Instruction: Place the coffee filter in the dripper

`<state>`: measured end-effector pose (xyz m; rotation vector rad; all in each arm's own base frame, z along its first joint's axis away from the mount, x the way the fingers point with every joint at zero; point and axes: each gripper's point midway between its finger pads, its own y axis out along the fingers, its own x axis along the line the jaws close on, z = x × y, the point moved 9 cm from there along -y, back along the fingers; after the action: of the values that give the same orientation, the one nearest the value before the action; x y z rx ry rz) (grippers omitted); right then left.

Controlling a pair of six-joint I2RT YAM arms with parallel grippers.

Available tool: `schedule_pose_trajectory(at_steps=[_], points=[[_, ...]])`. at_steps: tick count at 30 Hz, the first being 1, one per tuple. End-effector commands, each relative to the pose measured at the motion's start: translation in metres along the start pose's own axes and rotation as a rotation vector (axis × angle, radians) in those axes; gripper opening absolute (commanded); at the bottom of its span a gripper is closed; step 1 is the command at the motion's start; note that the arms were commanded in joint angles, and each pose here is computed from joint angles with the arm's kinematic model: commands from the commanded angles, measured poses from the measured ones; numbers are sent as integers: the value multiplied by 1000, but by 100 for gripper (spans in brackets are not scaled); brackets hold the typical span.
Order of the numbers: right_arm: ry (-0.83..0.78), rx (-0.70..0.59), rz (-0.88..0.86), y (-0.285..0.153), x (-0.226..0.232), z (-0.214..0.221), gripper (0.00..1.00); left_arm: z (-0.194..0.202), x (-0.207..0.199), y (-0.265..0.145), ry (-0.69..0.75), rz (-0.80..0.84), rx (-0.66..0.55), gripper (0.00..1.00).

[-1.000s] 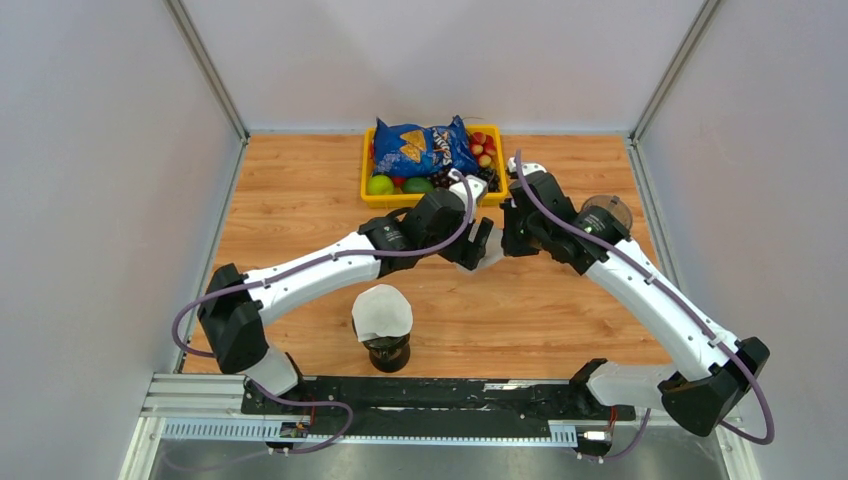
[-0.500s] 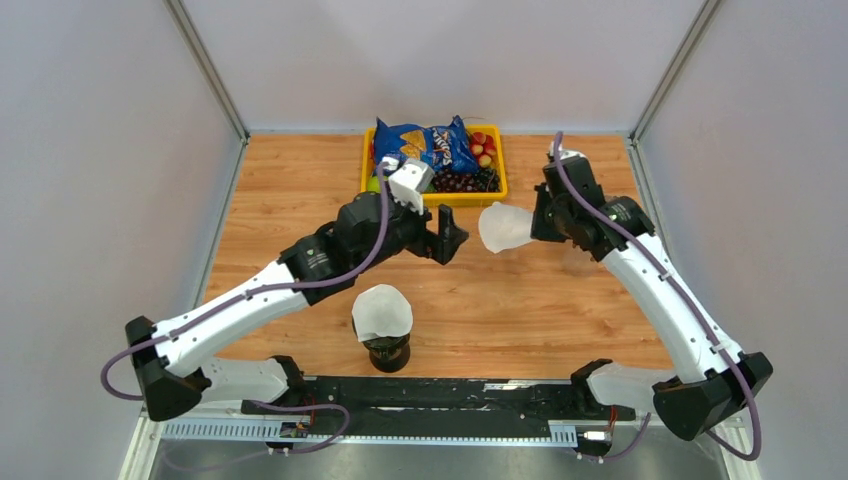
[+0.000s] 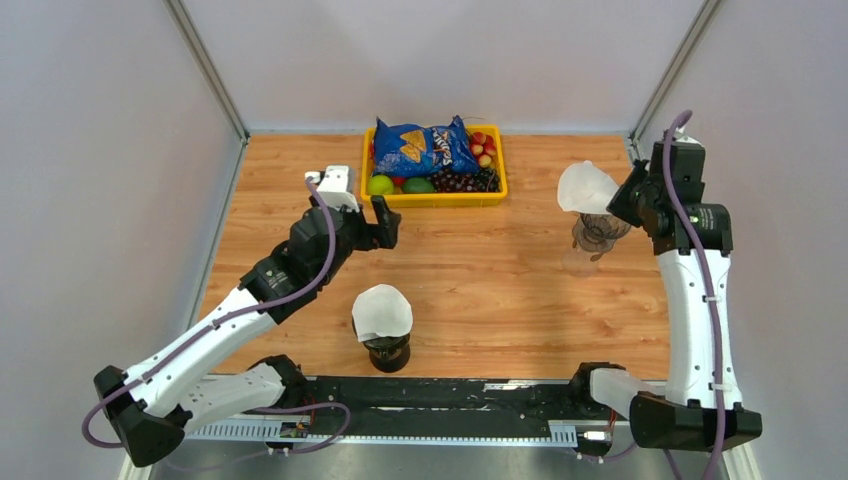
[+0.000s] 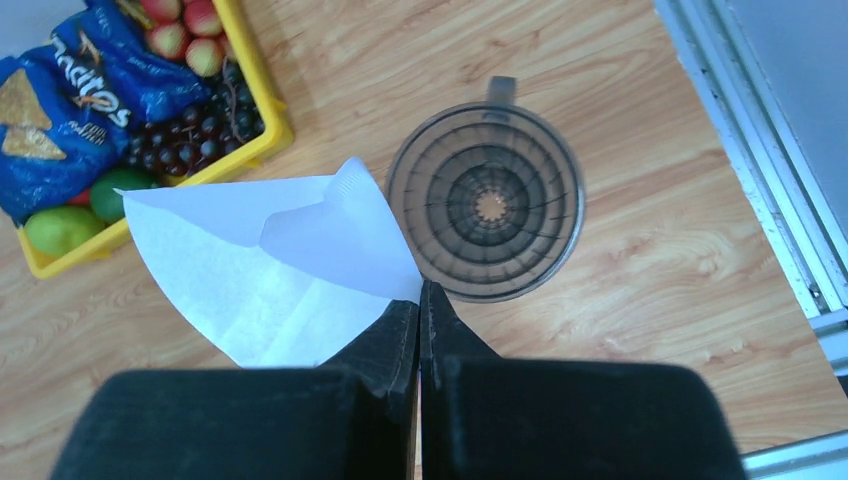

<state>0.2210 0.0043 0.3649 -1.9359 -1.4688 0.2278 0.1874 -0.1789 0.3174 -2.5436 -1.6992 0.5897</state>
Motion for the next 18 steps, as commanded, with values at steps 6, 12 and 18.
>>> schedule_pose_trajectory(at_steps=[6,12,18], points=[[90,54,89,12,-47,-10,0,7,25,0,-72,-58,-13,100],[105,125,69,27,-51,2,0,12,23,7,-69,-56,24,100],[106,133,83,28,-54,7,10,13,23,10,-69,-58,42,100]])
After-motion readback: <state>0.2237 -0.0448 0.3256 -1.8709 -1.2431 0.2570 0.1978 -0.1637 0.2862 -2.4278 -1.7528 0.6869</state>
